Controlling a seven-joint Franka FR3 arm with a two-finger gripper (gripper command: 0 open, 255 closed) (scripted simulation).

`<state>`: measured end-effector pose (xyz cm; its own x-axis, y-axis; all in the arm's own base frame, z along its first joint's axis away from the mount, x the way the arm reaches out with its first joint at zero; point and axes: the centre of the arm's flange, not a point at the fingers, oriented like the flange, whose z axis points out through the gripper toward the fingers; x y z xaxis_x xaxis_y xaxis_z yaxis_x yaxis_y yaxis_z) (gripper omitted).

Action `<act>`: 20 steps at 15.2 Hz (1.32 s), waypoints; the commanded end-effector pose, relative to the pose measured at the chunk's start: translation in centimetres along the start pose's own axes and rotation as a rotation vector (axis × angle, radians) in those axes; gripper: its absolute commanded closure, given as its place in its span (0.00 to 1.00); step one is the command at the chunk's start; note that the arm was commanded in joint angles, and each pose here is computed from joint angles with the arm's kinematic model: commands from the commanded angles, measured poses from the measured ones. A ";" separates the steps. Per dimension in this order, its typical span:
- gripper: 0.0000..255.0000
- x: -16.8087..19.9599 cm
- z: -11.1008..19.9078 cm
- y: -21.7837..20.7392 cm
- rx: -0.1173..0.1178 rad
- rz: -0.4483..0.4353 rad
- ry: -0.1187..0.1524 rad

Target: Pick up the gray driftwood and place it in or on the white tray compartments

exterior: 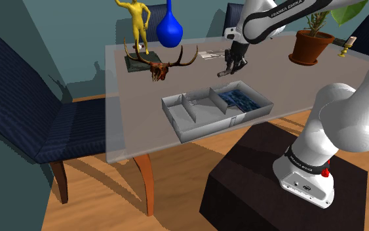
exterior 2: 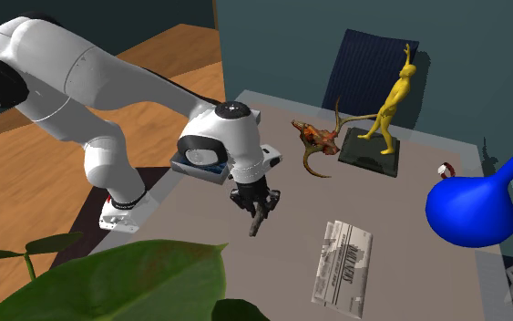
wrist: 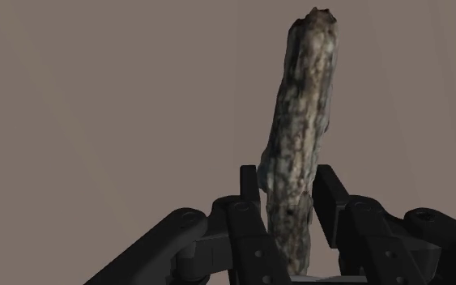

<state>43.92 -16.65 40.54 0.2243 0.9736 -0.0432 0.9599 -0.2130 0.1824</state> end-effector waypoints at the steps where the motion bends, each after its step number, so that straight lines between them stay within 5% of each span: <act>1: 1.00 0.0 0.0 0.0 0.000 0.000 0.000; 5: 1.00 0.0 0.0 0.0 0.000 0.000 0.000; 20: 1.00 -0.3 -7.8 1.4 0.000 0.000 0.000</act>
<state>43.92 -16.58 47.90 0.2243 0.9736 -0.0432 0.9598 -0.2130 0.1829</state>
